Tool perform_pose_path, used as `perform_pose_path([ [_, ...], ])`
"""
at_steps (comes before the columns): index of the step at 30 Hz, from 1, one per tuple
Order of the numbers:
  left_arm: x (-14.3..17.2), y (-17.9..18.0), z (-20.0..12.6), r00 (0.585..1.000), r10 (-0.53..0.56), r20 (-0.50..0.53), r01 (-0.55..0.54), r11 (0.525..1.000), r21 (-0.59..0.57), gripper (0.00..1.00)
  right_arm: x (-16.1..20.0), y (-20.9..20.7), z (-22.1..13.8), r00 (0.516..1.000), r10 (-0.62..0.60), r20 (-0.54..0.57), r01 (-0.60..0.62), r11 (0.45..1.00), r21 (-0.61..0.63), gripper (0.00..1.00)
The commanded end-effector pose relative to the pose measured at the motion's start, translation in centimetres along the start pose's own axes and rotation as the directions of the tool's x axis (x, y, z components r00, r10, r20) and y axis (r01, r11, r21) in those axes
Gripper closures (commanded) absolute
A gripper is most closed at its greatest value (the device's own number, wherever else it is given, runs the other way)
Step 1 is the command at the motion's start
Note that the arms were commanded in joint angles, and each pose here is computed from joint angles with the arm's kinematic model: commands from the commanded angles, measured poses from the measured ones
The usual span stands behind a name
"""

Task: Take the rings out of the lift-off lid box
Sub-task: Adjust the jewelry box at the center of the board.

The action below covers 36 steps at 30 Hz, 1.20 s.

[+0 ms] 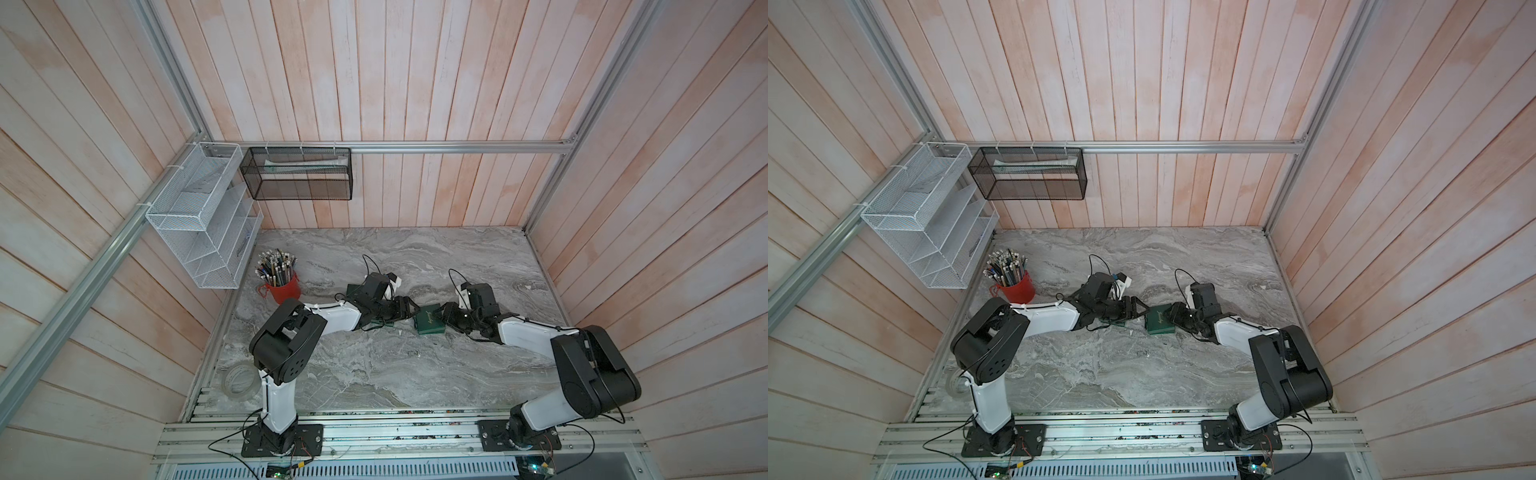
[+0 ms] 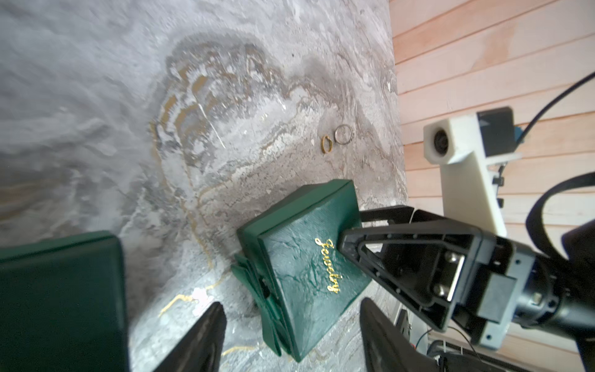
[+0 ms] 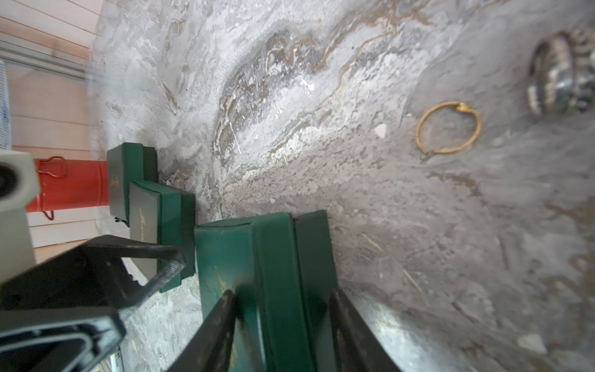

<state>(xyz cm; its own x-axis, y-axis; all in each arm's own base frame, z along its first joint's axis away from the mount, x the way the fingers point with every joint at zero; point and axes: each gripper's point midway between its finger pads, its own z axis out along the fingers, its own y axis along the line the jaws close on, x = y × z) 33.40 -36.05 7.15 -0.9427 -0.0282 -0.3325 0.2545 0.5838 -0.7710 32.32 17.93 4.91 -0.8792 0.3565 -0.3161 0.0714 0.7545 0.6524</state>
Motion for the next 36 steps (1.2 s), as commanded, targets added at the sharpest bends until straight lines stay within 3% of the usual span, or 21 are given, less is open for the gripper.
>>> perform_pose_path([
  [1,1.2,0.2,1.0,0.999,-0.034,-0.035,0.035,0.999,0.033,0.31,1.6,-1.8,0.4,0.998,0.048,-0.040,-0.047,0.999,0.025,0.56],
  [13,2.5,0.0,2.6,0.995,-0.045,-0.085,0.048,0.998,0.042,0.31,3.1,-3.3,0.8,0.991,0.103,-0.088,-0.100,0.994,0.043,0.60],
  [21,2.1,0.6,2.9,0.996,-0.061,-0.066,0.062,0.998,0.011,0.30,4.4,-4.8,1.1,0.984,0.135,-0.115,-0.124,0.988,0.094,0.60],
  [36,1.9,1.6,2.9,0.996,-0.077,-0.050,0.074,0.996,-0.048,0.29,7.2,-6.6,2.2,0.955,0.225,-0.192,-0.208,0.973,0.103,0.69],
])
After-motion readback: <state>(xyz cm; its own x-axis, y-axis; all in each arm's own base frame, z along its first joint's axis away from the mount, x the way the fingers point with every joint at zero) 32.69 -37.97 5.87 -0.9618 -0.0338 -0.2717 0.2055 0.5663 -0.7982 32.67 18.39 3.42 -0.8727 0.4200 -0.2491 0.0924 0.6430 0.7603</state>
